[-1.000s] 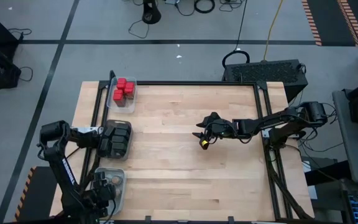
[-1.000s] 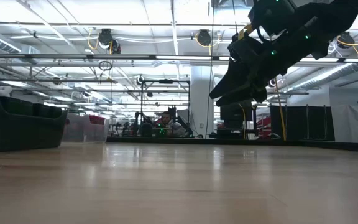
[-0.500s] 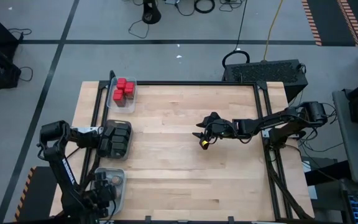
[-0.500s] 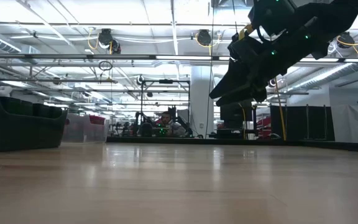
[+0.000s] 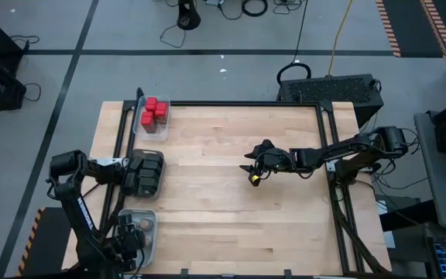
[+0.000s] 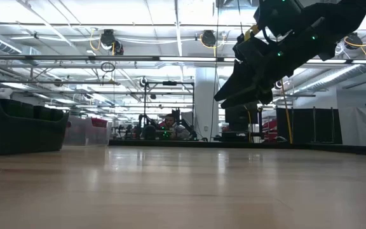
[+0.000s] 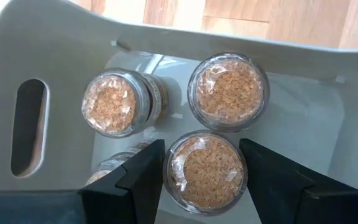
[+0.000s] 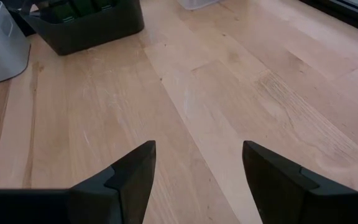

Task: Sort spices by type
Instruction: Put the brown seasoning bottle into the gray bin, then return to Home Position

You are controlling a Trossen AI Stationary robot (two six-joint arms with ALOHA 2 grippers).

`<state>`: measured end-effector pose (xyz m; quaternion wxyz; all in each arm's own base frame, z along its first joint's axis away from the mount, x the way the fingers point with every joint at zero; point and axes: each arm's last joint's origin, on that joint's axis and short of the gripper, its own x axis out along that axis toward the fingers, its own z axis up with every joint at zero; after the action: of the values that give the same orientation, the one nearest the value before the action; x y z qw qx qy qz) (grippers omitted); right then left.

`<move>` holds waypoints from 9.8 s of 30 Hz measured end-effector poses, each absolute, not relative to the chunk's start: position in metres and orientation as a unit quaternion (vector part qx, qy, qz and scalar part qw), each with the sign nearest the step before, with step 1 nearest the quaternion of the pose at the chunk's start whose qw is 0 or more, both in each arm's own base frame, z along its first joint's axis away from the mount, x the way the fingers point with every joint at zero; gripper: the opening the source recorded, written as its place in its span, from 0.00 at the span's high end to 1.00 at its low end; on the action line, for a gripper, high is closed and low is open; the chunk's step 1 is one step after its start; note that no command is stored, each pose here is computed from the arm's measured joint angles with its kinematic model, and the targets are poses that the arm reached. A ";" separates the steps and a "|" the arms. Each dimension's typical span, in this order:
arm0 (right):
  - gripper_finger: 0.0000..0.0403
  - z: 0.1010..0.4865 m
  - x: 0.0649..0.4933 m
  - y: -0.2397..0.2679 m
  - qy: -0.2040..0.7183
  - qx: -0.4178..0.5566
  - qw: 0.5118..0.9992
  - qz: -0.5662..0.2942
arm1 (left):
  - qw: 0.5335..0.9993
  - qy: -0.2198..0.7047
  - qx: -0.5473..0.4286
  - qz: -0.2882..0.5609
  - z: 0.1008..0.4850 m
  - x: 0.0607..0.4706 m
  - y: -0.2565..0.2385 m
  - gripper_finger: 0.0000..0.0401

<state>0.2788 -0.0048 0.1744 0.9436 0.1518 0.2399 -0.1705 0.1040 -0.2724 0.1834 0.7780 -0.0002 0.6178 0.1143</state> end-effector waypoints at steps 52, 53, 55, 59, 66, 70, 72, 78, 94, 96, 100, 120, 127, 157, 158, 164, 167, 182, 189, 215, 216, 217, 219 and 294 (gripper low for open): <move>0.45 0.176 0.280 -0.005 0.233 0.143 0.947 -0.166 | 0.773 0.624 0.098 0.063 0.249 0.131 -0.284 0.25; 0.45 0.177 0.280 -0.005 0.228 0.143 0.949 -0.163 | 0.787 0.605 0.108 0.058 0.254 0.133 -0.282 0.25; 0.45 0.180 0.282 -0.005 0.214 0.141 0.954 -0.159 | 0.818 0.559 0.126 0.051 0.266 0.137 -0.278 0.25; 0.45 0.185 0.285 -0.004 0.188 0.134 0.963 -0.137 | 0.876 0.450 0.161 0.068 0.294 0.145 -0.258 0.25; 0.45 0.195 0.289 -0.001 0.144 0.133 0.977 -0.089 | 0.929 0.307 0.177 0.109 0.349 0.147 -0.208 0.25; 0.45 0.201 0.291 0.001 0.116 0.126 0.983 -0.070 | 0.941 0.258 0.177 0.132 0.367 0.138 -0.178 0.25; 0.45 0.204 0.291 0.001 0.097 0.122 0.986 -0.067 | 0.944 0.245 0.172 0.141 0.369 0.132 -0.163 0.25; 0.45 0.211 0.293 0.001 0.063 0.115 0.989 -0.061 | 0.952 0.232 0.130 0.154 0.353 0.114 -0.122 0.25; 0.45 0.259 0.284 -0.017 0.088 0.070 0.993 -0.045 | 0.982 0.139 0.034 0.120 0.305 0.079 -0.055 0.25; 0.45 0.262 0.279 -0.019 0.089 0.068 0.993 -0.049 | 0.986 0.121 0.026 0.109 0.302 0.078 -0.052 0.25; 0.45 0.263 0.272 -0.020 0.116 0.057 0.990 -0.053 | 0.994 0.082 0.025 0.068 0.298 0.077 -0.047 0.25; 0.45 0.246 0.208 -0.043 0.061 0.083 0.993 -0.063 | 0.997 0.039 0.014 0.063 0.274 0.085 -0.018 0.25; 0.45 0.218 0.191 -0.045 0.024 0.114 0.990 -0.076 | 0.998 0.021 0.011 0.065 0.278 0.088 -0.010 0.25; 0.45 0.163 0.167 -0.036 0.061 0.176 0.974 -0.129 | 0.996 0.026 -0.084 0.021 0.197 0.113 0.000 0.25; 0.45 0.162 0.167 -0.035 0.062 0.177 0.974 -0.128 | 0.996 0.022 -0.086 0.021 0.194 0.113 0.000 0.25; 0.45 0.154 0.162 -0.034 0.069 0.179 0.973 -0.127 | 0.995 0.008 -0.098 0.006 0.175 0.114 -0.001 0.25; 0.45 0.148 0.158 -0.033 0.068 0.179 0.973 -0.127 | 0.995 0.015 -0.102 0.000 0.166 0.114 -0.001 0.25; 0.45 0.156 0.148 -0.032 0.000 0.138 0.982 -0.129 | 0.994 0.021 -0.106 -0.002 0.164 0.114 -0.001 0.25; 0.45 0.155 0.132 -0.029 0.044 0.134 0.981 -0.132 | 0.993 0.036 -0.115 -0.001 0.161 0.114 -0.001 0.25; 0.45 0.155 0.106 -0.018 0.072 0.187 0.975 -0.095 | 0.993 0.032 -0.098 0.054 0.160 0.114 0.002 0.25; 0.45 0.155 0.106 -0.018 0.072 0.187 0.975 -0.096 | 0.993 0.032 -0.098 0.054 0.160 0.114 0.002 0.25; 0.45 0.155 0.106 -0.018 0.072 0.186 0.975 -0.096 | 0.993 0.032 -0.098 0.054 0.160 0.114 0.002 0.25; 0.45 0.155 0.106 -0.018 0.073 0.183 0.976 -0.096 | 0.993 0.032 -0.098 0.054 0.160 0.114 0.002 0.25; 0.45 0.155 0.106 -0.018 0.073 0.183 0.976 -0.097 | 0.993 0.033 -0.099 0.053 0.160 0.114 0.002 0.25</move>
<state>0.1061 -0.0179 0.1552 0.9756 0.1827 0.0732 -0.0971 0.1142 0.0020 0.1602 0.9932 -0.0985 0.0326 0.0532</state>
